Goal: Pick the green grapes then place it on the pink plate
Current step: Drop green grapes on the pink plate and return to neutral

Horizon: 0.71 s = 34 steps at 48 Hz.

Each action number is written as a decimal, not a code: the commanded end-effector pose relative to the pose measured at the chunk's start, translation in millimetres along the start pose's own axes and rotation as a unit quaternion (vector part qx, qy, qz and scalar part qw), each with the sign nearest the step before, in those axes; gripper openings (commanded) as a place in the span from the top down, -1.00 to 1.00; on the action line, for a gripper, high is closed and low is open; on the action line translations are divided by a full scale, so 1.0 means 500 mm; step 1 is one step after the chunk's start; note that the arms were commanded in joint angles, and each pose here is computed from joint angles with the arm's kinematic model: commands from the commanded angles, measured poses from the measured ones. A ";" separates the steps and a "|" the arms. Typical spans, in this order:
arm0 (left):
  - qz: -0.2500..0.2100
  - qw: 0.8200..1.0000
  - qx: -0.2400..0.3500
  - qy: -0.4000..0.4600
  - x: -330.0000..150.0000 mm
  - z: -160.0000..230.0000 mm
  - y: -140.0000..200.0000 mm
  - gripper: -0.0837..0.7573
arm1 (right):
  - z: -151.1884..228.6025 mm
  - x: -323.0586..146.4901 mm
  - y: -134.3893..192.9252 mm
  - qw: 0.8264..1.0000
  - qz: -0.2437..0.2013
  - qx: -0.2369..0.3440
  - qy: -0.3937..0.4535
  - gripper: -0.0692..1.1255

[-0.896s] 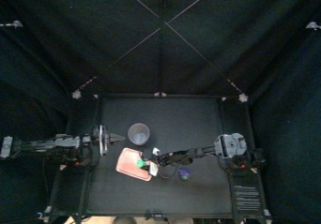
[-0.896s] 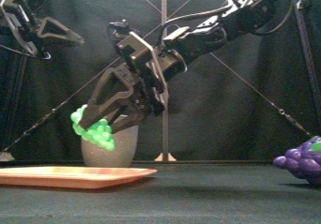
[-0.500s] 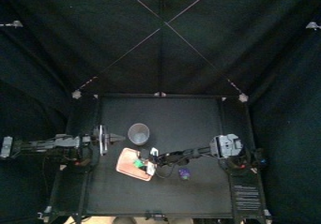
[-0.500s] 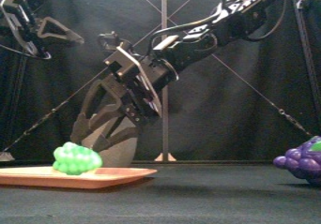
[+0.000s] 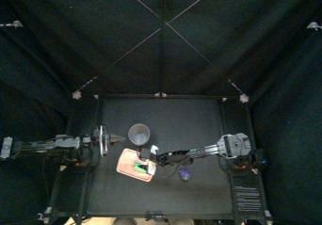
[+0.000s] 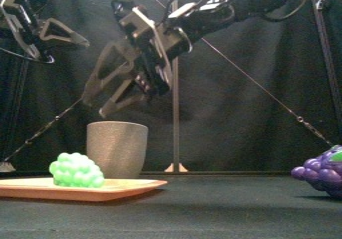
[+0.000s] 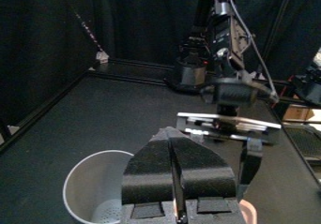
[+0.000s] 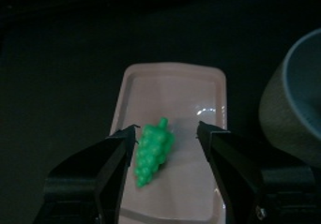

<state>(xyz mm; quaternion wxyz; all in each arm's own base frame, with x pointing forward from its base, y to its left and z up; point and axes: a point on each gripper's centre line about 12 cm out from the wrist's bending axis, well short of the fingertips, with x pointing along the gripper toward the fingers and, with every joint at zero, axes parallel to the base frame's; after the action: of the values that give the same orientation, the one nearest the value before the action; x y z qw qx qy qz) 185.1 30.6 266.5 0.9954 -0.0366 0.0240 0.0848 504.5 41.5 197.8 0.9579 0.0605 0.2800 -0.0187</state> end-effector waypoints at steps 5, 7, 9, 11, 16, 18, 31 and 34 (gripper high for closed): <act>0.001 1.000 -0.001 -0.002 0.001 0.003 0.001 0.55 | 0.084 -0.094 0.008 0.997 -0.001 -0.046 -0.058 -0.62; 0.002 1.000 -0.001 -0.001 0.000 -0.001 0.001 0.55 | 0.091 -0.109 0.008 0.996 -0.002 -0.058 -0.066 -0.62; 0.002 1.000 -0.001 0.001 0.000 -0.003 0.001 0.55 | 0.100 -0.124 0.010 0.995 -0.001 -0.066 -0.073 -0.62; 0.002 1.000 -0.002 0.001 0.000 -0.005 0.002 0.55 | 0.104 -0.137 0.009 0.994 -0.002 -0.075 -0.079 -0.62; 0.002 1.000 -0.002 0.002 -0.001 -0.008 0.002 0.55 | 0.114 -0.171 0.006 0.992 -0.005 -0.090 -0.092 -0.62; 0.002 1.000 -0.002 0.002 -0.001 -0.009 0.002 0.55 | 0.116 -0.188 0.003 0.991 -0.006 -0.095 -0.097 -0.62; 0.002 1.000 -0.003 0.003 -0.001 -0.010 0.002 0.55 | 0.112 -0.255 -0.006 0.988 -0.005 -0.103 -0.114 -0.62; 0.002 1.000 -0.003 0.003 -0.001 -0.010 0.002 0.55 | 0.107 -0.260 -0.007 0.988 -0.004 -0.103 -0.113 -0.62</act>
<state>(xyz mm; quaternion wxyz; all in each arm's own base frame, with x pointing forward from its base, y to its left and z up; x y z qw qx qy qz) 183.0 30.6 255.3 0.9948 -0.0399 0.0368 0.0863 432.1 32.8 290.5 0.9793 -0.0452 0.1974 -0.0016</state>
